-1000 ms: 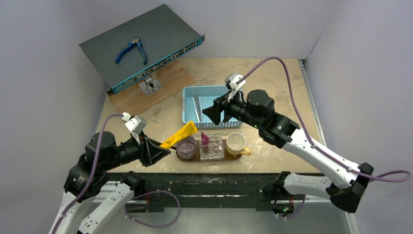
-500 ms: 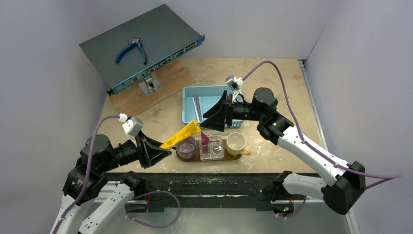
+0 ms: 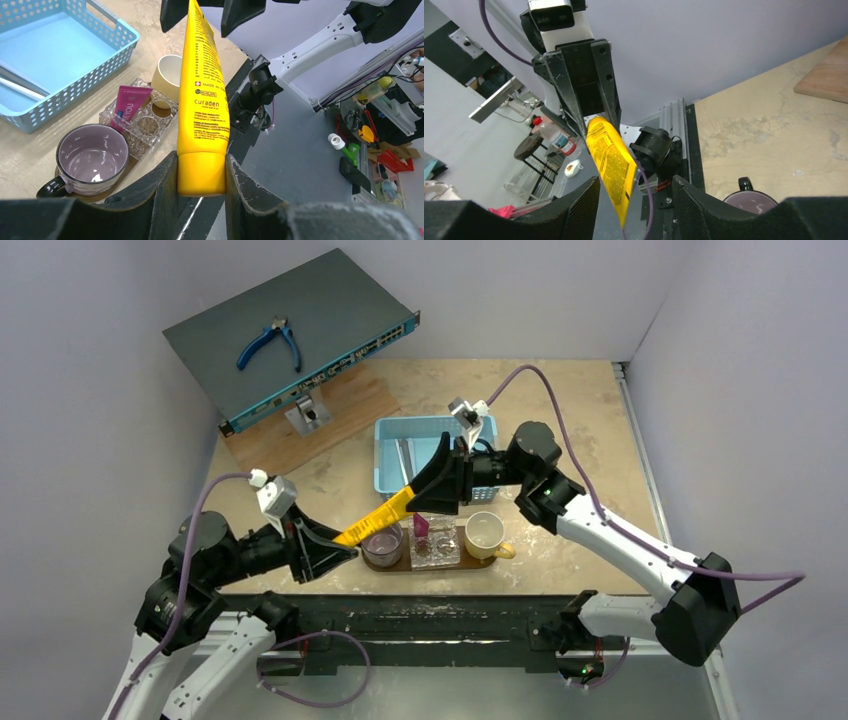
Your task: Prepare toiletry sets of a toothbrush and toothpaste on the tray
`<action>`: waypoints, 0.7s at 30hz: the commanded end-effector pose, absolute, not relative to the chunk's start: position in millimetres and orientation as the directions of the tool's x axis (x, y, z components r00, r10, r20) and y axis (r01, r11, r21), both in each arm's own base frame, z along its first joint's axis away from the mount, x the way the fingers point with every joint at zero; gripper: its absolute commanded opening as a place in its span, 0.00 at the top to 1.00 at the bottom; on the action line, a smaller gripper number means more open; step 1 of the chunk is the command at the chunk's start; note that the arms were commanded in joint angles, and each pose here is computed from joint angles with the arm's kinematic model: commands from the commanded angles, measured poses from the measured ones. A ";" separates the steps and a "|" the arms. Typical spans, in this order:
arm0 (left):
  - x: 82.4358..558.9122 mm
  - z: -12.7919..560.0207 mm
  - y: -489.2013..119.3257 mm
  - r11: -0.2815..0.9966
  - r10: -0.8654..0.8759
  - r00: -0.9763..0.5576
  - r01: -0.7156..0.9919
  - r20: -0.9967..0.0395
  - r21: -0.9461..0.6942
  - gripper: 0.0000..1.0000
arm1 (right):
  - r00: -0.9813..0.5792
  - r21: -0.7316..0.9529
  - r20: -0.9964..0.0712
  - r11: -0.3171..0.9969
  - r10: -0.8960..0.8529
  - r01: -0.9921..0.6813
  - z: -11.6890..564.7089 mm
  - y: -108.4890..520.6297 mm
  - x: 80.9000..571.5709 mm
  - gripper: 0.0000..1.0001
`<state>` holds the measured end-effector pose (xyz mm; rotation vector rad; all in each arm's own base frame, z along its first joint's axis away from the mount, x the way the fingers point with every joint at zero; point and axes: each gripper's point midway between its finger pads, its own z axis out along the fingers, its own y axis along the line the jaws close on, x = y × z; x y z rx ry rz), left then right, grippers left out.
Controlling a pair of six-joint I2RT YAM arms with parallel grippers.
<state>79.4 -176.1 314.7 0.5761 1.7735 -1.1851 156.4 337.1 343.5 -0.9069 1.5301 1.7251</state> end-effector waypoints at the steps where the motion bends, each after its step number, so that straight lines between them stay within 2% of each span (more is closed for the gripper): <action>1: 82.1 328.8 -183.7 0.386 -0.110 -0.444 0.805 -0.889 -0.450 1.00 | -0.520 0.508 -0.854 -0.196 0.011 -0.839 353.4 342.7 138.0 0.44; 6: 82.4 327.5 -185.2 0.379 -0.101 -0.445 0.810 -0.890 -0.448 1.00 | -0.518 0.506 -0.855 -0.216 -0.001 -0.835 354.2 347.7 132.5 0.48; 9: 82.5 327.2 -185.0 0.380 -0.100 -0.440 0.812 -0.892 -0.443 1.00 | -0.520 0.509 -0.854 -0.219 -0.009 -0.832 352.5 348.7 131.9 0.55; 13: 82.5 324.9 -185.6 0.378 -0.092 -0.443 0.813 -0.892 -0.443 1.00 | -0.519 0.509 -0.855 -0.225 -0.014 -0.831 352.6 349.4 130.9 0.69; 16: 80.9 323.5 -186.7 0.368 -0.081 -0.447 0.817 -0.891 -0.444 1.00 | -0.514 0.504 -0.857 -0.231 -0.019 -0.832 351.9 349.5 129.6 0.85; 18: 80.8 321.8 -186.9 0.368 -0.072 -0.453 0.816 -0.889 -0.446 1.00 | -0.513 0.503 -0.858 -0.234 -0.021 -0.832 351.1 349.5 128.5 1.00; 21: 81.3 320.2 -187.2 0.372 -0.057 -0.463 0.812 -0.885 -0.449 1.00 | -0.511 0.502 -0.859 -0.239 -0.028 -0.831 349.0 349.7 125.4 1.00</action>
